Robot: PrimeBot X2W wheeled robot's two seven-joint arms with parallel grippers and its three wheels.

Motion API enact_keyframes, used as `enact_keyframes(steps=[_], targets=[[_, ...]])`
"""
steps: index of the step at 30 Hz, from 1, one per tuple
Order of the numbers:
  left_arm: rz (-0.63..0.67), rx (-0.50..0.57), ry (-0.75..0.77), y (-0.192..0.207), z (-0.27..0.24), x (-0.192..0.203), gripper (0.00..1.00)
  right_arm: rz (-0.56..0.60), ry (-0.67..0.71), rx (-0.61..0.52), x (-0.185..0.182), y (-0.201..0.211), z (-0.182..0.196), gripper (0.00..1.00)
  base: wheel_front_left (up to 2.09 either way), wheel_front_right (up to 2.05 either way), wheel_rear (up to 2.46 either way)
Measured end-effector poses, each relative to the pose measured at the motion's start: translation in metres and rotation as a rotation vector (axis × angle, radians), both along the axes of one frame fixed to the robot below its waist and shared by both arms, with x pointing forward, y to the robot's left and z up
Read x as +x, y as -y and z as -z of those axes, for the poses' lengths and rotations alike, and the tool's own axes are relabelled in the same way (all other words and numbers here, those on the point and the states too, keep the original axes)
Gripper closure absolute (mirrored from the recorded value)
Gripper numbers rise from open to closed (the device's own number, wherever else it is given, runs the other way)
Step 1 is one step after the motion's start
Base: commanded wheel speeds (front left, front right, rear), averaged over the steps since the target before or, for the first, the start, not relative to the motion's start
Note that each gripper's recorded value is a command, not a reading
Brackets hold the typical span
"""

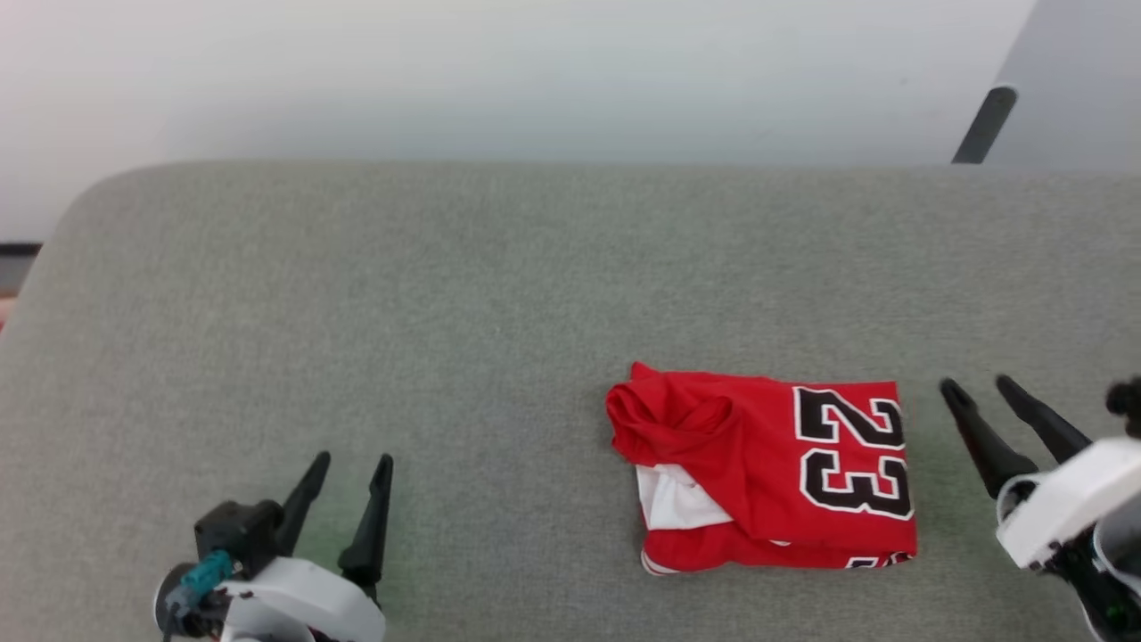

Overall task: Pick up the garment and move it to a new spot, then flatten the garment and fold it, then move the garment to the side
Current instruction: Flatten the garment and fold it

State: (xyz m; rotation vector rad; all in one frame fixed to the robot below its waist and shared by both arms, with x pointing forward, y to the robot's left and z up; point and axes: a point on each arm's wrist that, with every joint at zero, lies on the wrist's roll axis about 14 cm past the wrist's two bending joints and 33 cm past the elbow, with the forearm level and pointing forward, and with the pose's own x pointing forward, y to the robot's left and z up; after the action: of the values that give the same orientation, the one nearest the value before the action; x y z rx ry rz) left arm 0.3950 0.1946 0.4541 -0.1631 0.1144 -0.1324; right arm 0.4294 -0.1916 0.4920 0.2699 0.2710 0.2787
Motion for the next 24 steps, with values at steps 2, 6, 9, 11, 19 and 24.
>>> enact_keyframes(steps=[2, 6, 9, 11, 19, 24], targets=[[0.008, -0.006, 0.000, 0.004, -0.001, -0.002, 0.00, 0.051, 0.035, 0.001, -0.005, 0.012, 0.000, 0.00, 0.00, 0.00, 0.00], [0.022, -0.004, 0.010, 0.008, -0.004, -0.008, 0.00, 0.112, 0.104, -0.002, -0.015, 0.025, -0.005, 0.00, 0.00, 0.00, 0.00], [0.025, 0.006, 0.032, 0.007, -0.012, -0.012, 0.00, 0.132, 0.154, -0.012, -0.023, 0.030, -0.012, 0.00, 0.00, 0.00, 0.00], [0.022, 0.008, 0.053, 0.005, -0.018, -0.013, 0.00, 0.145, 0.179, -0.015, -0.029, 0.033, -0.014, 0.00, 0.00, 0.00, 0.00], [-0.011, 0.018, 0.097, -0.008, -0.030, -0.035, 0.00, 0.192, 0.226, 0.004, -0.052, 0.040, -0.016, 0.00, 0.00, 0.00, 0.00], [-0.043, 0.018, 0.100, -0.020, -0.030, -0.054, 0.00, 0.196, 0.237, 0.002, -0.063, 0.042, -0.017, 0.00, 0.00, 0.00, 0.00]])
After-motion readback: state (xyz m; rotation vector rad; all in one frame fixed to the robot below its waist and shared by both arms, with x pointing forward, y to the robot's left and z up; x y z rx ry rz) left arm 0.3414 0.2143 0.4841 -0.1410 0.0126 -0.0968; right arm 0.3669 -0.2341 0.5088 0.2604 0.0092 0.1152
